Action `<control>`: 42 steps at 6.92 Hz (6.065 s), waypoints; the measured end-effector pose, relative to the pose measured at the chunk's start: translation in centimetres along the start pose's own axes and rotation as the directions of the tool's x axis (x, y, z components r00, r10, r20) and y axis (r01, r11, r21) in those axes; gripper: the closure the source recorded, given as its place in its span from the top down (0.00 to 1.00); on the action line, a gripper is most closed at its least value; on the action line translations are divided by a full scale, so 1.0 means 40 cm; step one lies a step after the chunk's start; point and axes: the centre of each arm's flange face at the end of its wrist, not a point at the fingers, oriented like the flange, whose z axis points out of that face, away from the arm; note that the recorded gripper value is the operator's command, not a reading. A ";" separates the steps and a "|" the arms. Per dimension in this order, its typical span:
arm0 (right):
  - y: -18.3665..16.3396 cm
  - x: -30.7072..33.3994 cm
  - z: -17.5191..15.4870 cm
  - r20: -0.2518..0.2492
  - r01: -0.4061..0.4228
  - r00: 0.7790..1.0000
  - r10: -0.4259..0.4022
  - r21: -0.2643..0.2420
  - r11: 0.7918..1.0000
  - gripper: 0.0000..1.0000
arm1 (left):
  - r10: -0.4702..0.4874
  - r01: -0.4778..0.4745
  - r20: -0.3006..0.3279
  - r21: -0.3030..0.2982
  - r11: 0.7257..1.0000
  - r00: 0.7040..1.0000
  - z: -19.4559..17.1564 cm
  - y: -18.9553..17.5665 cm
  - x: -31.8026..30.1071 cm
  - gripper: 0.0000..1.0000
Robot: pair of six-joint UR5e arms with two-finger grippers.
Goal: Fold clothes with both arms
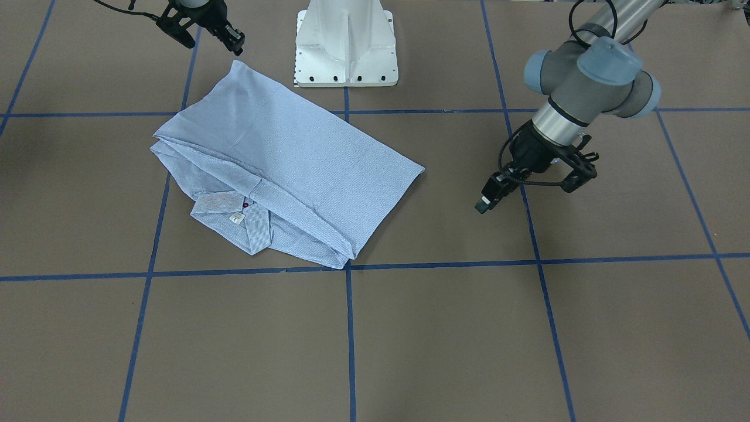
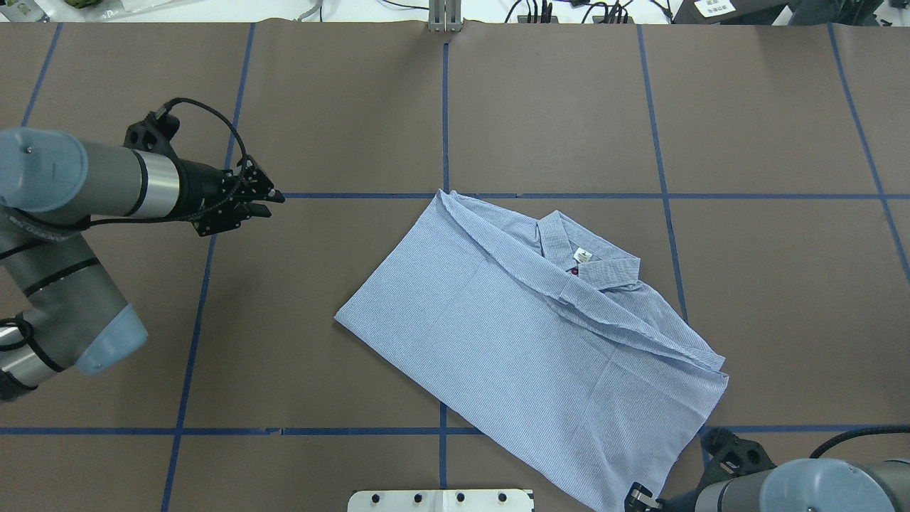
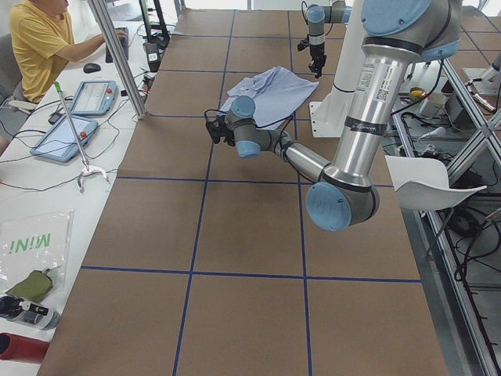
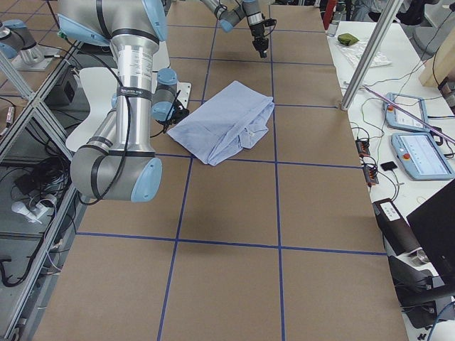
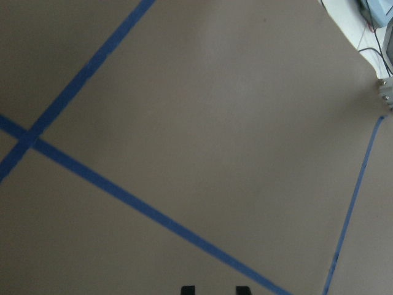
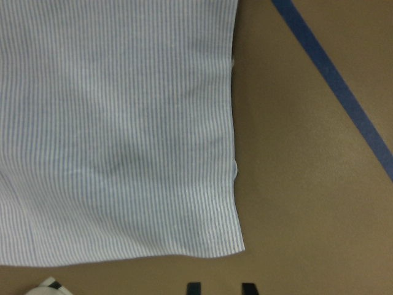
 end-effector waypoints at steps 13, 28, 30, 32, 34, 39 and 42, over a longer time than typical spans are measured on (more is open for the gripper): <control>-0.353 -0.364 -0.305 0.339 -0.163 0.931 0.133 0.061 0.985 1.00 | -0.150 0.156 0.160 -0.030 0.987 0.976 0.236 0.393 -0.039 0.00; -0.346 -0.523 -0.269 0.363 -0.078 0.931 0.024 0.133 0.988 1.00 | 0.250 -0.262 0.079 0.250 0.932 0.965 0.275 -0.261 0.327 0.99; -0.279 -0.633 -0.166 0.198 0.185 0.949 -0.247 0.288 0.940 1.00 | 0.386 -0.400 0.109 0.209 0.892 0.916 0.117 -0.201 0.227 0.99; -0.205 -0.703 -0.074 -0.062 0.518 0.844 -0.533 0.354 0.779 1.00 | 0.417 -0.436 0.131 0.191 0.880 0.899 0.031 -0.169 0.173 0.99; -0.171 -0.784 0.014 -0.265 0.744 0.663 -0.700 0.337 0.577 1.00 | 0.424 -0.443 0.135 0.190 0.876 0.896 0.010 -0.165 0.159 0.99; -0.187 -0.844 0.113 -0.443 0.905 0.425 -0.789 0.221 0.364 1.00 | 0.419 -0.440 0.142 0.186 0.879 0.897 0.002 -0.166 0.133 0.99; -0.197 -0.826 0.124 -0.468 0.909 0.416 -0.780 0.195 0.368 1.00 | 0.419 -0.438 0.136 0.188 0.879 0.898 -0.004 -0.162 0.138 1.00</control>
